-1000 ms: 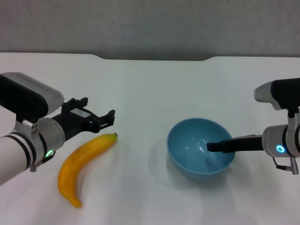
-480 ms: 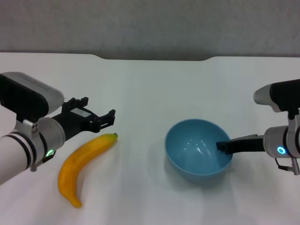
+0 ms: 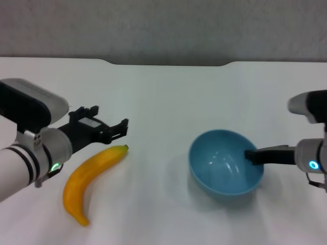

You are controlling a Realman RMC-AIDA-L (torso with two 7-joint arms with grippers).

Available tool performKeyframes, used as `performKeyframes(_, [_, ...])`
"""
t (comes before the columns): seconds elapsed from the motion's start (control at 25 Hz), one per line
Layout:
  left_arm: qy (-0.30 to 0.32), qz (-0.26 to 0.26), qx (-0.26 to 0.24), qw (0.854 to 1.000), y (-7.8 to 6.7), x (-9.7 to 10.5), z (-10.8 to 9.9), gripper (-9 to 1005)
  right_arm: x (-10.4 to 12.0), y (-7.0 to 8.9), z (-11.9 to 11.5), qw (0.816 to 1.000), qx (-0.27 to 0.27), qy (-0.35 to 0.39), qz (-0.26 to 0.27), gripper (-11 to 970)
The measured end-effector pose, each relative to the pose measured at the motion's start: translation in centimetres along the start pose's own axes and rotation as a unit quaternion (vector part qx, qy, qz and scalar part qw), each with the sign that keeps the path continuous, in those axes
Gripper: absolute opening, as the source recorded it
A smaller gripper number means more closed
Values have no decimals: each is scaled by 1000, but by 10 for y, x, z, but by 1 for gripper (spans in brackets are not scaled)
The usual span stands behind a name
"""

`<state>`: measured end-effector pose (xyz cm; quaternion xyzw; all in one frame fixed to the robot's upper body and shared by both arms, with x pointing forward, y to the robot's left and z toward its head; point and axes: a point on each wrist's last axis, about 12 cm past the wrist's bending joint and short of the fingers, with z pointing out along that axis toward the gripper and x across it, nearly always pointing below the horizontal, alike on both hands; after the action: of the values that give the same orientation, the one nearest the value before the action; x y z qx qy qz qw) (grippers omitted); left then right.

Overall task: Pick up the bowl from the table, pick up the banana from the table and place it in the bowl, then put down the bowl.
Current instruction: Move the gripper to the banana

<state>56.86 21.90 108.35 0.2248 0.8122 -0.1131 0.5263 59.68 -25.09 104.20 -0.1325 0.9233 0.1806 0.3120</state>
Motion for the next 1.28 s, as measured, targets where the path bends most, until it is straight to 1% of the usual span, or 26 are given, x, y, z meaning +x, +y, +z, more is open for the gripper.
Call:
performKeyframes(0.16, [-12, -6, 26, 1000, -7, -12, -3, 833, 3, -7, -8, 1000, 7, -16, 11, 29])
performKeyframes(0.24, [-6, -19, 36, 999, -4, -17, -3, 832, 3, -8, -9, 1000, 8, -17, 12, 30])
performKeyframes(0.32, [13, -26, 44, 999, 1, -19, -3, 831, 3, -8, -9, 1000, 8, -17, 12, 31])
performKeyframes(0.44, [60, -26, 42, 997, 8, -20, -1, 830, 2, -8, -9, 1000, 8, -19, 11, 33])
performKeyframes(0.6, [113, 0, 36, 993, 11, -23, 1, 828, 1, -8, -10, 1000, 8, -19, 10, 35])
performKeyframes(0.76, [161, 33, 29, 986, 11, -14, 3, 825, -1, -7, -10, 1000, 7, -20, 8, 37])
performKeyframes(0.96, [212, 25, 28, 976, 9, -6, 7, 823, -3, -7, -11, 1000, 7, -26, 7, 40])
performKeyframes(1.12, [227, 34, 9, 973, 13, 3, 11, 821, -5, -6, -12, 1000, 7, -28, 4, 43])
performKeyframes(1.28, [219, 47, -4, 975, 13, 6, 12, 818, -7, -5, -12, 1000, 4, -29, 1, 45])
